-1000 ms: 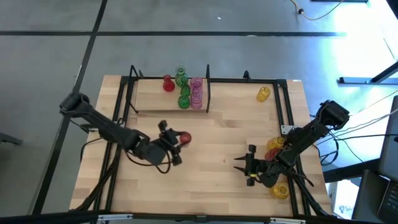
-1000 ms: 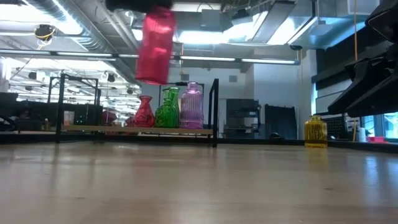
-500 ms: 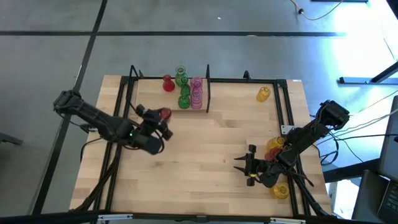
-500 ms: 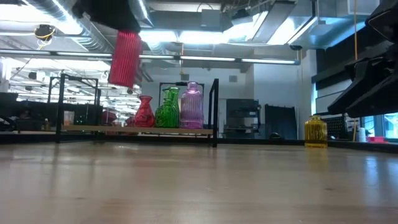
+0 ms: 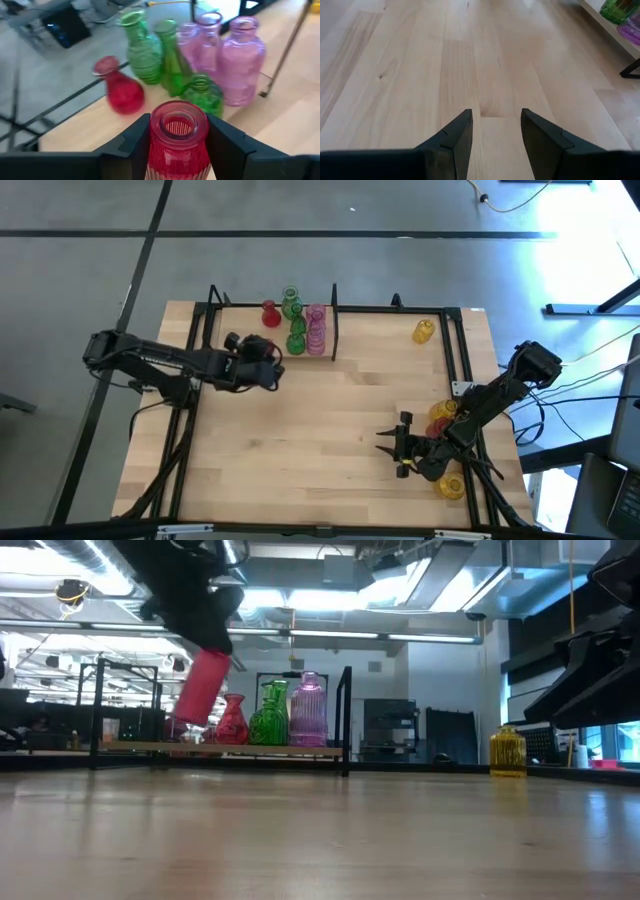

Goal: Sort vases onto shelf
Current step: Put the bottom red vase on the shelf aligned with the other red vase

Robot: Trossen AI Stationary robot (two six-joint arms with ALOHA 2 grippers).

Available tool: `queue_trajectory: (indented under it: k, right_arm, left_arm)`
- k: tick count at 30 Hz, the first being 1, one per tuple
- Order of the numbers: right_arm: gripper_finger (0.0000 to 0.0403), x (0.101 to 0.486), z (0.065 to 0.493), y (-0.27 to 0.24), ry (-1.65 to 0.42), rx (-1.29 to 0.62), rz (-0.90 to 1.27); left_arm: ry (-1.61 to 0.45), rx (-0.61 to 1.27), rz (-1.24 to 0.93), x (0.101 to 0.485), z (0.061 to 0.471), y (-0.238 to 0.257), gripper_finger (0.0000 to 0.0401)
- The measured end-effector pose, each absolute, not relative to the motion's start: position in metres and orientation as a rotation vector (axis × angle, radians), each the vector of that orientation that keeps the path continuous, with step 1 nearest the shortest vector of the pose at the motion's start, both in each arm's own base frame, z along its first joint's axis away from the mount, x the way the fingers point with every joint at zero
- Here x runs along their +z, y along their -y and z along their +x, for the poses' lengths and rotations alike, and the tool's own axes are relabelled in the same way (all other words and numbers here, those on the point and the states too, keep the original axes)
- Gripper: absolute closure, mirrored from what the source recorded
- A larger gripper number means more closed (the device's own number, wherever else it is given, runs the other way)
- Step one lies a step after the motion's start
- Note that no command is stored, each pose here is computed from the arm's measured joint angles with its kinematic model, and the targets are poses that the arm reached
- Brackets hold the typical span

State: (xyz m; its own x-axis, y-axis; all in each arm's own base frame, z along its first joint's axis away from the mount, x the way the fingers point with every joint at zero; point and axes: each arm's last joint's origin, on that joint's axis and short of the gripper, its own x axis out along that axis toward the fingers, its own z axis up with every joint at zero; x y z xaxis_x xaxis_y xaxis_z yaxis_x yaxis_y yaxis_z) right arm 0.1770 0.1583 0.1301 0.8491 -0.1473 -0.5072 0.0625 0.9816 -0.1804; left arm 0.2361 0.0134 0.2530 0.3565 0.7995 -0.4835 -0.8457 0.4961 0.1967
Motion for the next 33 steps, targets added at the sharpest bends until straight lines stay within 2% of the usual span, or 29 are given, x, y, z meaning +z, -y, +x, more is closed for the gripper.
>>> queue_trajectory:
  k: [10,23,33]
  right_arm:
    - [0.0249,0.130,0.177,-0.158,-0.549,-0.112,-0.164]
    - [0.0249,0.130,0.177,-0.158,-0.551,-0.117,-0.143]
    - [0.0249,0.130,0.177,-0.157,-0.544,-0.135,-0.154]
  left_arm:
    - [-0.472,1.089,-0.084,0.261,0.248,-0.044,0.0243]
    - [-0.323,1.068,-0.124,0.228,0.234,-0.073,0.0243]
    - [-0.332,1.079,-0.143,0.212,0.223,-0.091,0.0243]
